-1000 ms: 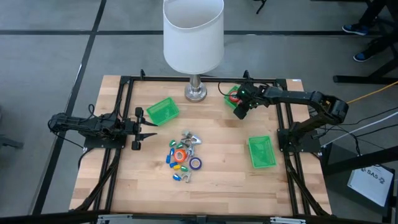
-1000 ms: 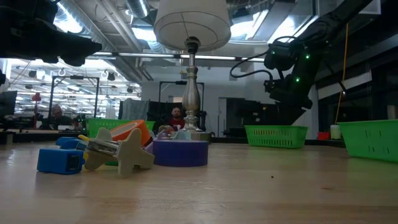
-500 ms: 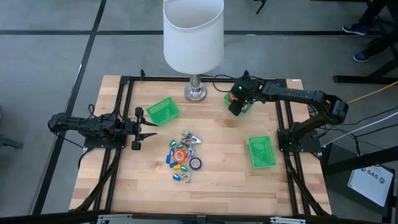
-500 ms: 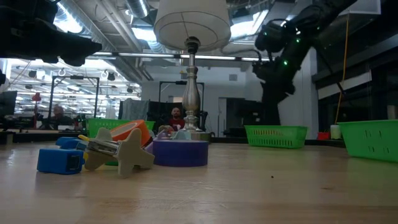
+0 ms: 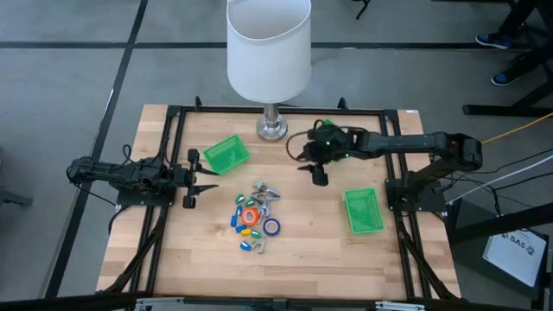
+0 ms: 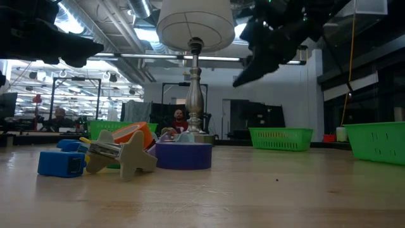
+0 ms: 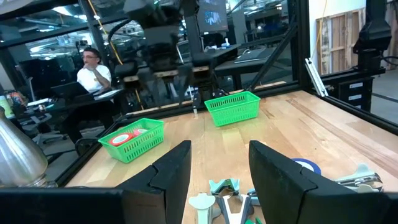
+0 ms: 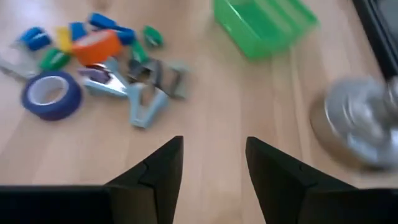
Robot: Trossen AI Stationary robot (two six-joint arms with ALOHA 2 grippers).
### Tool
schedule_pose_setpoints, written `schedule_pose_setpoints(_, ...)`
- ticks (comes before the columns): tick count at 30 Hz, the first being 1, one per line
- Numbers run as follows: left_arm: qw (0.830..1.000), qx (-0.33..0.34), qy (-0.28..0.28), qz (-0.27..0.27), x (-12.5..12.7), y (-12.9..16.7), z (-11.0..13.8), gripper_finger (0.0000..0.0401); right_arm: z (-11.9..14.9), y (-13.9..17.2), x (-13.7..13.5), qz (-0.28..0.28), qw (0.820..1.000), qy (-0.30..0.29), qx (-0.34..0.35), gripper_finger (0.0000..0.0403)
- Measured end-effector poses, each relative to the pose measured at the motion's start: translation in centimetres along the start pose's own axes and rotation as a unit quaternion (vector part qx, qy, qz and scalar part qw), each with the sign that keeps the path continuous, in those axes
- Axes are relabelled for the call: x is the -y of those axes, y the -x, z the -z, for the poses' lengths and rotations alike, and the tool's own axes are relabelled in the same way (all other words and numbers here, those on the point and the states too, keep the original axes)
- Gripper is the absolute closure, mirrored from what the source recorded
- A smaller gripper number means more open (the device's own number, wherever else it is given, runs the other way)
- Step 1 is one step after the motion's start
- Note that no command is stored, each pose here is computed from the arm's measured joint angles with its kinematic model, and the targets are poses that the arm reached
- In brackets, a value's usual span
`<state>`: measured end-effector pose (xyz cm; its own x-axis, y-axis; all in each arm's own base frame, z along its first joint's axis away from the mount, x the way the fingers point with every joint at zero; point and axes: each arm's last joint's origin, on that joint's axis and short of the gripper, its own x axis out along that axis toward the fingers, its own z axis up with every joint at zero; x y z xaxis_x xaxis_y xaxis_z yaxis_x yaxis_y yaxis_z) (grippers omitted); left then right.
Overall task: Pick and place Stapler, Stapler remover, tape
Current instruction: Put the blue tape into the top right green bin
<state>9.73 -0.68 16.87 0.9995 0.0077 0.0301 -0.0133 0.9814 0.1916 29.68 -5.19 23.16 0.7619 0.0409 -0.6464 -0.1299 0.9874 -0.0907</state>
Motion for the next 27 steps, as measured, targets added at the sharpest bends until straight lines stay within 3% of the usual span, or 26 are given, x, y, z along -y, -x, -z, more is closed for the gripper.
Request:
schedule_pose_setpoints(4, 1.0, 0.0, 0.0, 0.0, 0.0, 0.0, 0.0, 0.0244, -1.4, -0.2, -1.6, -0.007, 0.997, 0.052, 0.052, 0.0223)
schedule_pose_setpoints(11, 1.0, 0.0, 0.0, 0.0, 0.0, 0.0, 0.0, 0.0244, -2.8, -0.4, -3.7, 0.012, 0.992, 0.078, 0.095, 0.0222)
schedule_pose_setpoints(23, 1.0, 0.0, 0.0, 0.0, 0.0, 0.0, 0.0, 0.0244, -1.9, -4.1, -8.7, -0.059, 0.99, 0.117, 0.059, 0.0222)
schedule_pose_setpoints(27, 1.0, 0.0, 0.0, 0.001, 0.0, 0.0, 0.0, 0.0244, -2.4, -5.5, -10.3, -0.083, 0.99, 0.107, 0.034, 0.0222)
